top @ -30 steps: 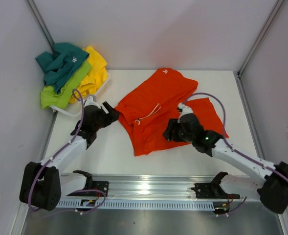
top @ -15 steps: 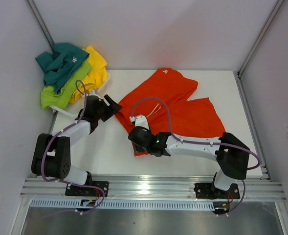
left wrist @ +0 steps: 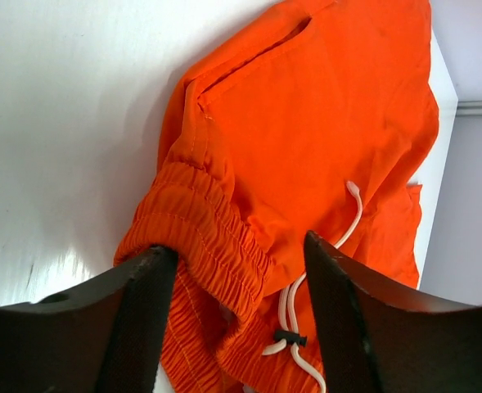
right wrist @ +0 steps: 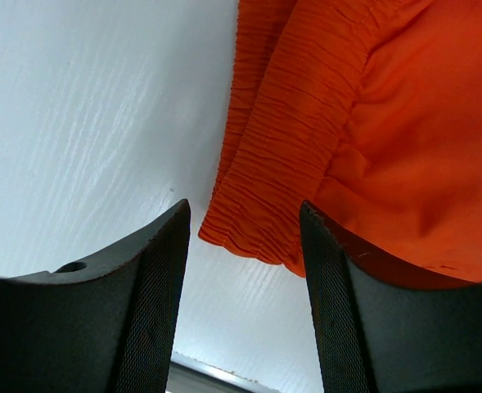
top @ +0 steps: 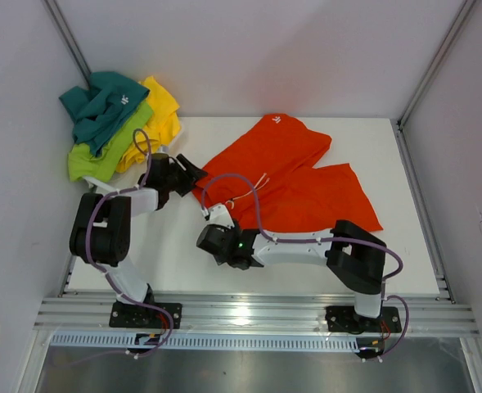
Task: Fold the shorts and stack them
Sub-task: Flatten the shorts out
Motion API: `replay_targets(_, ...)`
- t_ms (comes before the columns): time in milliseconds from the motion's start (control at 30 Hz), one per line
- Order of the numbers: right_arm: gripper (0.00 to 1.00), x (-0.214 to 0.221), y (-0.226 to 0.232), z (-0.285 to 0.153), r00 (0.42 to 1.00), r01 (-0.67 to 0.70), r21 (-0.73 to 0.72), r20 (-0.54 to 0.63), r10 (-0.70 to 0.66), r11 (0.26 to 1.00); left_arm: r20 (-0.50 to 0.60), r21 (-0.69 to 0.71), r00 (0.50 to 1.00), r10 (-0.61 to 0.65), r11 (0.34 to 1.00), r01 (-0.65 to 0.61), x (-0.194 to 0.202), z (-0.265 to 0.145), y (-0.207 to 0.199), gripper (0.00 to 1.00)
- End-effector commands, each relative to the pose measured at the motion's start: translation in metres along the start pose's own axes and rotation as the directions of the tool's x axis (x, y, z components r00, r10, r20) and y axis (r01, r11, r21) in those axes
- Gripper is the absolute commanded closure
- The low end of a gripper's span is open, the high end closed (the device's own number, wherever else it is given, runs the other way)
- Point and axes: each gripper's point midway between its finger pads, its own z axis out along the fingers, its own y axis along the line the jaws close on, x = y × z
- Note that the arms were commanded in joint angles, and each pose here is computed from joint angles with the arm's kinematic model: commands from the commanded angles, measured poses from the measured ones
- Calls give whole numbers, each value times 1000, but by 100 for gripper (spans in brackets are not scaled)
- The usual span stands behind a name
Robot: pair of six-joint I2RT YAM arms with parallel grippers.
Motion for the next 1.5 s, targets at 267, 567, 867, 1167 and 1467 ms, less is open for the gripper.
replay_targets(267, 46, -13, -1, 17, 997, 64, 195, 32, -72, 979, 53, 44, 998, -45, 998, 43, -24, 28, -4, 72)
replay_targets(567, 52, -12, -18, 20, 992, 109, 318, 30, -124, 942, 61, 31, 996, -72, 997, 71, -30, 37, 7, 90)
replay_targets(867, 59, -11, -26, 18, 985, 153, 386, 17, -172, 910, 65, 42, 995, -77, 996, 75, -37, 34, 8, 100)
replay_targets(1167, 55, -1, -18, 25, 968, 230, 435, -14, -249, 871, 60, 57, 996, -70, 996, 66, -39, 34, 2, 100)
replay_targets(1467, 57, -4, -26, 26, 955, 269, 495, -23, -297, 826, 47, 59, 997, -57, 997, 54, -37, 35, 2, 100)
